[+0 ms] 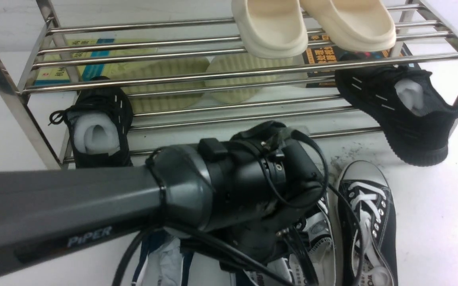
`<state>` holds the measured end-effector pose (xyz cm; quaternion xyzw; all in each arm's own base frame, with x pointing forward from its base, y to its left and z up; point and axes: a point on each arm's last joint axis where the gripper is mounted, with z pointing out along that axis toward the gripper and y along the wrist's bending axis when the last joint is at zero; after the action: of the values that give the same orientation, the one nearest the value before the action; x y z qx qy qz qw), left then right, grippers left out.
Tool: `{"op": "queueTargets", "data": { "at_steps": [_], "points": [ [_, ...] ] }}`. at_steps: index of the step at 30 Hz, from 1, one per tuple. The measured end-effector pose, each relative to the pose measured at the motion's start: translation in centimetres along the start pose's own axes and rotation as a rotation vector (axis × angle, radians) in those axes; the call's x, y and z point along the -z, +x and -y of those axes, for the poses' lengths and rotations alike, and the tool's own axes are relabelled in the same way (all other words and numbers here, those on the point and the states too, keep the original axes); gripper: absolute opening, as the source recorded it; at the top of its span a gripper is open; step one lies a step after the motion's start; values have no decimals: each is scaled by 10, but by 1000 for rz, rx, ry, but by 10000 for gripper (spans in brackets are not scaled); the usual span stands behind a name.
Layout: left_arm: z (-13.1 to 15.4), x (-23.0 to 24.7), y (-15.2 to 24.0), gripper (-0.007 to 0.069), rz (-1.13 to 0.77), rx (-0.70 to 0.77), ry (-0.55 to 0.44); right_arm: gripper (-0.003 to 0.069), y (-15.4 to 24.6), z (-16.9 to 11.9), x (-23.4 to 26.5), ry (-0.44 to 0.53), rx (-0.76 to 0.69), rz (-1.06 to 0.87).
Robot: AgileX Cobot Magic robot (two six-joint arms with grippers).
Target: Take the shoes off the shelf with your hand on the white table.
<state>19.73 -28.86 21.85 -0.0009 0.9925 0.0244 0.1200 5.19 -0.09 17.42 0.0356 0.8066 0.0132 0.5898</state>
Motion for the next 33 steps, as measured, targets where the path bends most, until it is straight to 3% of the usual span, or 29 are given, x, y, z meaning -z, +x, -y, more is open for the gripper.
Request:
{"op": "queueTargets", "data": {
  "at_steps": [7,14,17,21,27,30,33],
  "points": [
    [3,-7,1,46,-12,-5,-13,240,0,0,0,0,1,0],
    [8,-1,-3,159,-6,-33,0,240,0,0,0,0,1,0],
    [14,20,-15,258,22,-61,13,240,0,0,0,0,1,0],
    [18,42,-27,291,76,-93,37,240,0,0,0,0,1,0],
    [14,77,-37,218,166,-165,97,240,0,0,0,0,1,0],
    [0,98,-40,116,218,-168,118,240,0,0,0,0,1,0],
    [-37,131,-48,14,281,-107,166,240,0,0,0,0,1,0]
  ]
}}
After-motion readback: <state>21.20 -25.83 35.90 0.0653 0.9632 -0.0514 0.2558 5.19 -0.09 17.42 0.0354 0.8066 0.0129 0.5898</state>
